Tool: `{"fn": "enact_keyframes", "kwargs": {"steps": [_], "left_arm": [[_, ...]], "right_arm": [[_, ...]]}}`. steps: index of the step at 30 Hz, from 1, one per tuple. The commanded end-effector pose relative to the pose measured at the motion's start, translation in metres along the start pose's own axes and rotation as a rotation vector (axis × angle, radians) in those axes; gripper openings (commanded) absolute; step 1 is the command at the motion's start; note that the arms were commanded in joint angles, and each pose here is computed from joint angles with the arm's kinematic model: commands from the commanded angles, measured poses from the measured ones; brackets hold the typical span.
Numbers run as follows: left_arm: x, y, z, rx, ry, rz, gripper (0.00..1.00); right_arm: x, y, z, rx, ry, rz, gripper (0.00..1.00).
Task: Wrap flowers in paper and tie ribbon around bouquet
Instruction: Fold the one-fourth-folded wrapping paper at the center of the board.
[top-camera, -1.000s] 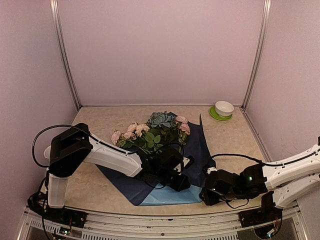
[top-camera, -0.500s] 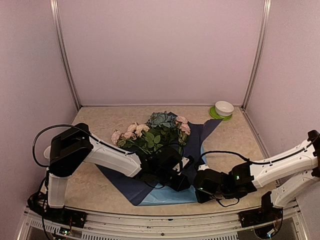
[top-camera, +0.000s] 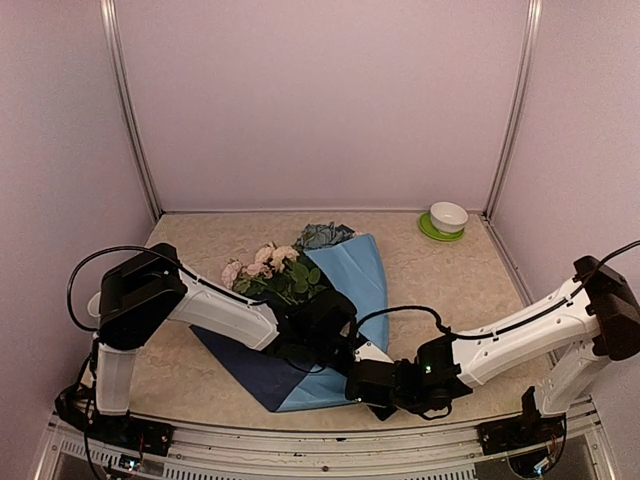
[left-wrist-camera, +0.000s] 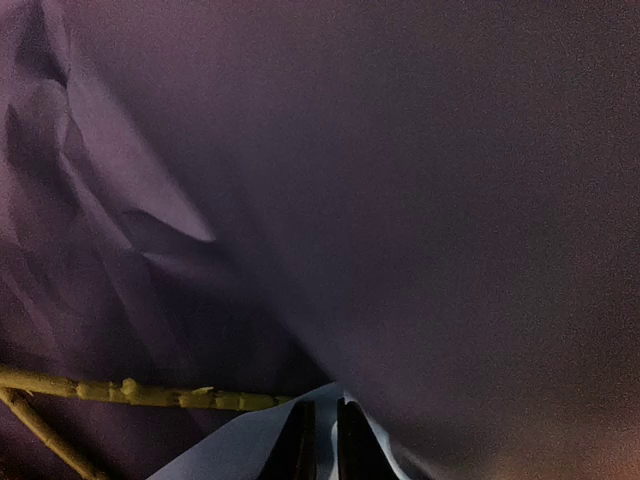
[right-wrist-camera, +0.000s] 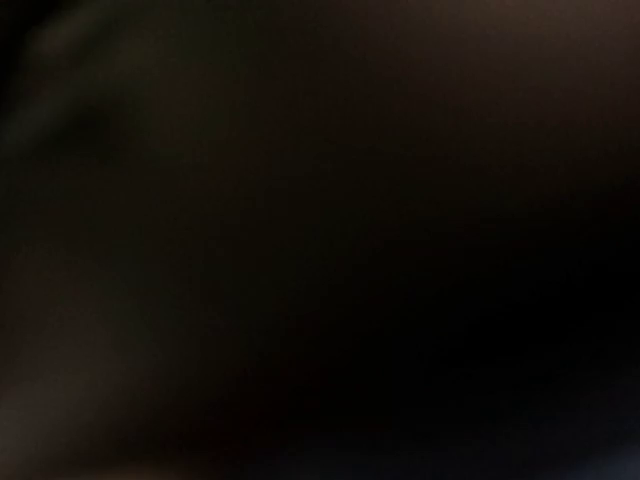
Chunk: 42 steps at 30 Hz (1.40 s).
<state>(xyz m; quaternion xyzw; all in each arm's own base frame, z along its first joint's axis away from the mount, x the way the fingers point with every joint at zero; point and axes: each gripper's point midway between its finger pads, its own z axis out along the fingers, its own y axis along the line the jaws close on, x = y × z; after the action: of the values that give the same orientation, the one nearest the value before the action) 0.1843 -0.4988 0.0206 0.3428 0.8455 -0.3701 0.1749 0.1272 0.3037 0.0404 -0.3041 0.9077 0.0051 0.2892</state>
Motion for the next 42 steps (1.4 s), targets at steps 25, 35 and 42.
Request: {"fn": "enact_keyframes", "kwargs": {"steps": [25,35,42], "left_arm": [[-0.083,0.013,-0.188,-0.181,-0.506,-0.135,0.81],[-0.073,-0.004,-0.203,0.026,-0.609,-0.197,0.99],[-0.052,0.028,-0.166,-0.012,-0.525,-0.324,0.92]], "right_arm": [[0.059,0.035,0.048,-0.092,0.119,-0.224,0.23],[0.056,0.033,0.048,-0.066,0.12,-0.252,0.24],[0.051,0.032,0.046,-0.057,0.105,-0.26,0.24]]}}
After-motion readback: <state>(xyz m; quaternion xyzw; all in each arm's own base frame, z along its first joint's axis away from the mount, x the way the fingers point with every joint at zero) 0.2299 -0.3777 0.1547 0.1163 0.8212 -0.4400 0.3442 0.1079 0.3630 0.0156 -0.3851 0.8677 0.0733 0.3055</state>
